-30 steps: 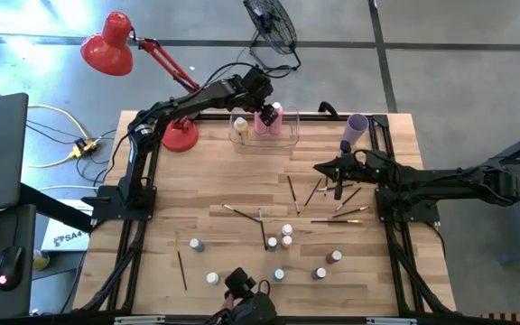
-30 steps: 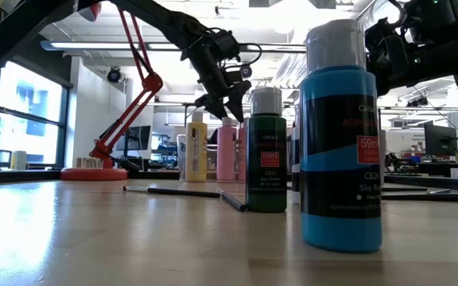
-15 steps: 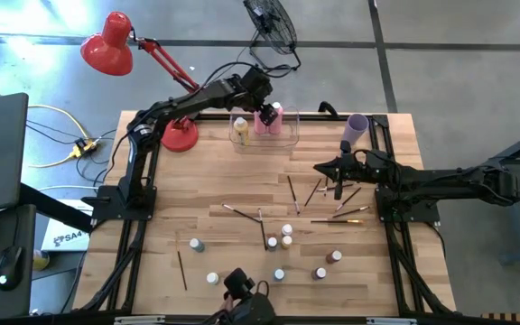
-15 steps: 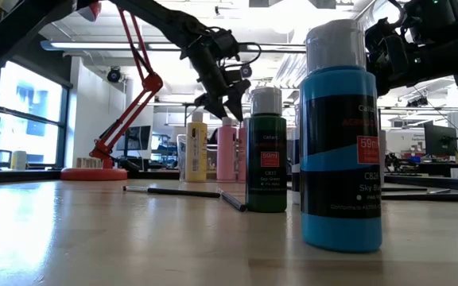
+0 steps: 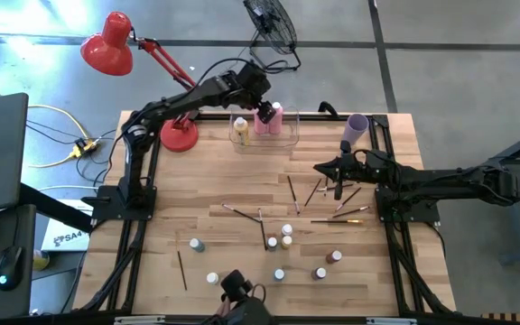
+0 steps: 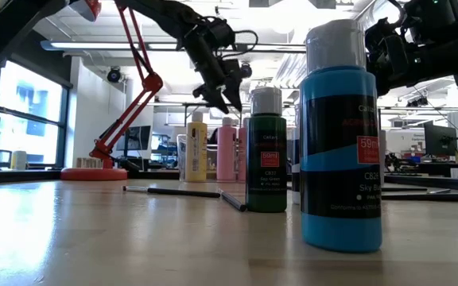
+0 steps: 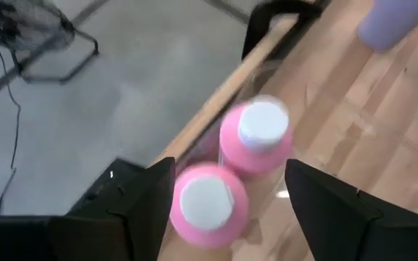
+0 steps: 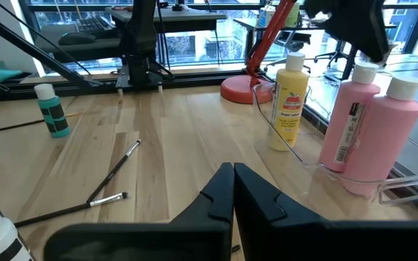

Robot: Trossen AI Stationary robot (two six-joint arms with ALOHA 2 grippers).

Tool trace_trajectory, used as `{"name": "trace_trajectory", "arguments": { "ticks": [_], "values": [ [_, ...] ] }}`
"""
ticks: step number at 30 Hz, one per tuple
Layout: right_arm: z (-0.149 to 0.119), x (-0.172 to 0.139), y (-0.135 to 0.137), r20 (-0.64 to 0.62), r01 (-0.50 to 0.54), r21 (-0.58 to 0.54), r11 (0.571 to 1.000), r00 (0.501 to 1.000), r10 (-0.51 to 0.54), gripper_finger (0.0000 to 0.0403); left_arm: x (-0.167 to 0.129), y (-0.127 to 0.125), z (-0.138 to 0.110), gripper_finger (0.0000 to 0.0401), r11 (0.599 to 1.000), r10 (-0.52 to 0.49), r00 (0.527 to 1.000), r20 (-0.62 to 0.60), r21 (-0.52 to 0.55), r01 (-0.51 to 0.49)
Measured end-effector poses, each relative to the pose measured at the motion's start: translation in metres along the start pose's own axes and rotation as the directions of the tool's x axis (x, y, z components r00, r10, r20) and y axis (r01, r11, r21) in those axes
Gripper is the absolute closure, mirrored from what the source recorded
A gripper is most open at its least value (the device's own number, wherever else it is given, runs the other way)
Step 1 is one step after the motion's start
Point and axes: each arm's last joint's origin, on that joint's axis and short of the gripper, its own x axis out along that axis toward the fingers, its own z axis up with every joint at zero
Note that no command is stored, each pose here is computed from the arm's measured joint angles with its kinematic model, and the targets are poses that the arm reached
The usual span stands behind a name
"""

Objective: Pick & Place Paint Supplies
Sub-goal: Adjust the large paint bottles in the transparent bin

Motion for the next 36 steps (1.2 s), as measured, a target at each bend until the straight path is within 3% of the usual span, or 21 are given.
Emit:
{"name": "trace_trajectory", "arguments": {
  "ticks": [17, 36],
  "values": [
    [0.0, 0.0, 0.0, -0.005, 0.001, 0.001, 1.0, 1.0, -0.001, 0.0401, -0.041, -0.016, -0.002, 0.0143, 0.995, -0.102, 0.993, -0.056, -0.005, 0.102],
    [0.0, 0.0, 0.0, -0.006, 0.001, 0.0, 1.0, 1.0, -0.001, 0.0401, -0.049, -0.02, 0.007, 0.0143, 0.994, -0.106, 0.994, 0.034, 0.006, 0.106]
  ]
}}
